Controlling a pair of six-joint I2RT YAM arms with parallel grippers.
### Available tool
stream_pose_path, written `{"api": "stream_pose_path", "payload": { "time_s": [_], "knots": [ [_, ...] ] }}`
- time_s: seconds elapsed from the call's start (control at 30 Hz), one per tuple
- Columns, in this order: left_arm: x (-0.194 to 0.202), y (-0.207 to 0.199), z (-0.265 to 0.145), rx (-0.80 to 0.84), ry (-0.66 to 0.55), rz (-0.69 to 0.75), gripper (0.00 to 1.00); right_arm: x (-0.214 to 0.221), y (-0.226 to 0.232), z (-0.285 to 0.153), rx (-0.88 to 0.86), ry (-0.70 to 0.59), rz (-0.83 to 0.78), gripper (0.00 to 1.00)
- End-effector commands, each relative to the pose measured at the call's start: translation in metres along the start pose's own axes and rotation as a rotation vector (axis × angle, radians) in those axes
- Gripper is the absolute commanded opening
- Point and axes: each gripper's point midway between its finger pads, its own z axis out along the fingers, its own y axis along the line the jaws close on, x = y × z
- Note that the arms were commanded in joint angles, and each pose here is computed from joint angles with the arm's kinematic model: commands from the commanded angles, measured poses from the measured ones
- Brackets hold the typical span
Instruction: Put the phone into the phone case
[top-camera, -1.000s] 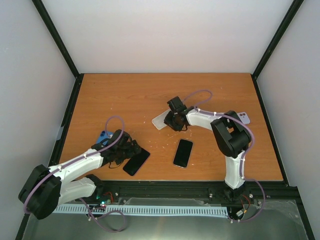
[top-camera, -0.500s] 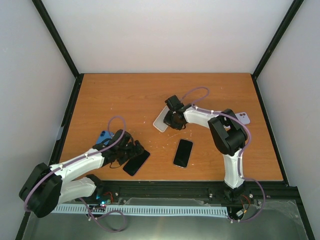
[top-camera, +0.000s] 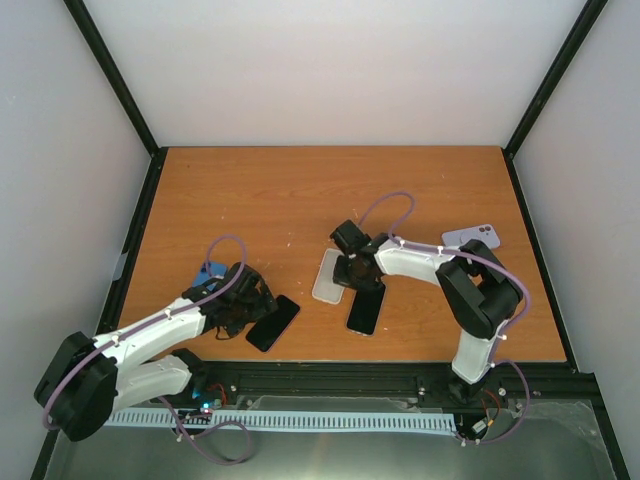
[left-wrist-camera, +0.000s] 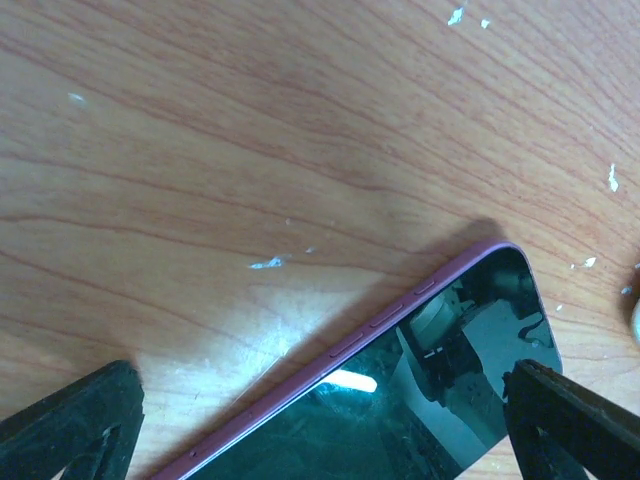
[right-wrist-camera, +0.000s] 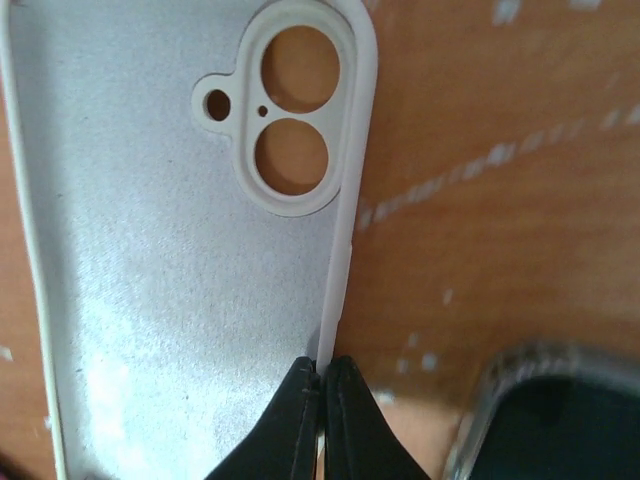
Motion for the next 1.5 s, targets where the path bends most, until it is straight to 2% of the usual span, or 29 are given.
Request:
{"api": "stream_pose_path", "payload": {
  "time_s": [0.0,0.23,0.5,0.63,0.87,1.0,1.27,1.47],
  "knots": [
    [0.02,0.005,0.001,-0.024,0.09,0.03,0.98,0.026,-0.003,-0.009,0.036,0.008,-0.091,0.03],
    [0.061,-0.011,0.003,0.077,0.228,0.083,0.93,0.032,-0.012,-0.006,0.062,0.004,-0.151,0.06],
    [0.074,-0.033,0.0,0.123,0.248,0.152,0.89,0.028,-0.009,-0.016,0.03,-0.03,-0.175,0.3],
    [0.075,-0.038,0.001,0.029,0.216,0.23,0.9,0.022,-0.003,-0.034,-0.015,-0.088,-0.186,0.4],
    [0.074,-0.034,0.012,-0.184,0.166,0.363,0.99,0.014,-0.001,-0.069,-0.103,-0.208,-0.202,0.61],
    [0.071,-0.041,0.017,-0.227,0.152,0.418,0.99,0.009,-0.009,-0.085,-0.113,-0.279,-0.187,0.7],
    [0.06,-0.038,0.022,-0.327,0.118,0.499,1.0,0.005,-0.026,-0.094,-0.118,-0.317,-0.139,0.73],
    [0.065,-0.049,0.026,-0.268,0.142,0.545,0.96,0.002,-0.028,-0.095,-0.128,-0.319,-0.123,0.73]
  ]
}}
